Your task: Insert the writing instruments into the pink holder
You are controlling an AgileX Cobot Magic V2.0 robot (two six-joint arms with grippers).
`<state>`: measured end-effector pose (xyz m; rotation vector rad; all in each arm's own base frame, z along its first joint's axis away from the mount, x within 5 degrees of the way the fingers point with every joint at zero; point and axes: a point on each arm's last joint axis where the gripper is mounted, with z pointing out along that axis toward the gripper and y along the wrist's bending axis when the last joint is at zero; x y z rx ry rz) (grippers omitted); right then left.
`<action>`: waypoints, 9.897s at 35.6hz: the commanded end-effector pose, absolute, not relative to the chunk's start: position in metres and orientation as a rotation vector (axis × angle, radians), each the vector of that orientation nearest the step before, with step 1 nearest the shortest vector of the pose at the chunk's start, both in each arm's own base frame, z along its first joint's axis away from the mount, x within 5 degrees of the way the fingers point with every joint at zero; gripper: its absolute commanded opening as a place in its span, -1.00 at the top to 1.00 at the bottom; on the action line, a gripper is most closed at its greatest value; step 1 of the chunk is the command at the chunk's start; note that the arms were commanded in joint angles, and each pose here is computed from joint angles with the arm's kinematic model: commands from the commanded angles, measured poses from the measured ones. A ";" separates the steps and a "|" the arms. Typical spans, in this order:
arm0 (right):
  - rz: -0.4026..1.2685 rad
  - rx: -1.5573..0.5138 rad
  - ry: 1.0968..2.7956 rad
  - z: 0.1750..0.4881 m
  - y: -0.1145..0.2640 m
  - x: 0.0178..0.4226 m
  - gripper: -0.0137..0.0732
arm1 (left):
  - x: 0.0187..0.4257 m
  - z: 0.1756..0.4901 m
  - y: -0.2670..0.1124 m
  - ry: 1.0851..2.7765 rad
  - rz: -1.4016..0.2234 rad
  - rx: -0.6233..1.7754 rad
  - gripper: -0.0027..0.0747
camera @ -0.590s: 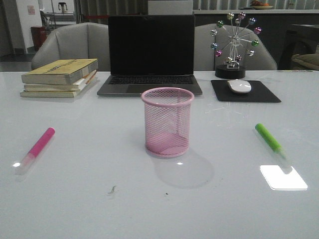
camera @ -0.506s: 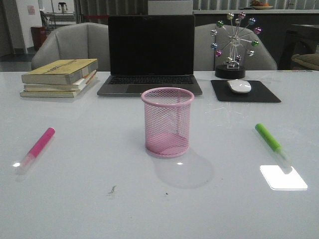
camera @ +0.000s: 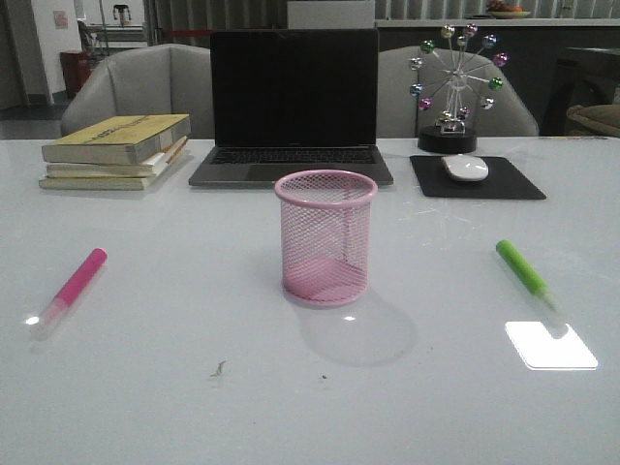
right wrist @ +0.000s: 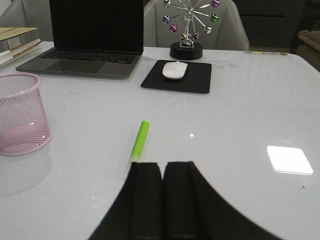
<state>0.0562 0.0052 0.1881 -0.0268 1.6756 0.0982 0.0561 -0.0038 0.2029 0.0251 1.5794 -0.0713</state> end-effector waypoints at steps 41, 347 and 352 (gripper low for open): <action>0.136 0.055 1.080 0.286 -0.001 0.032 0.55 | 0.024 0.302 0.002 0.945 -0.072 -0.025 0.69; 0.004 -0.024 1.941 0.333 -0.001 0.118 -0.29 | 0.378 0.305 -0.077 2.554 -0.342 0.167 -0.17; 0.004 -0.024 1.941 0.333 -0.001 0.118 -0.29 | 0.390 0.273 -0.079 2.647 -0.341 0.161 -0.17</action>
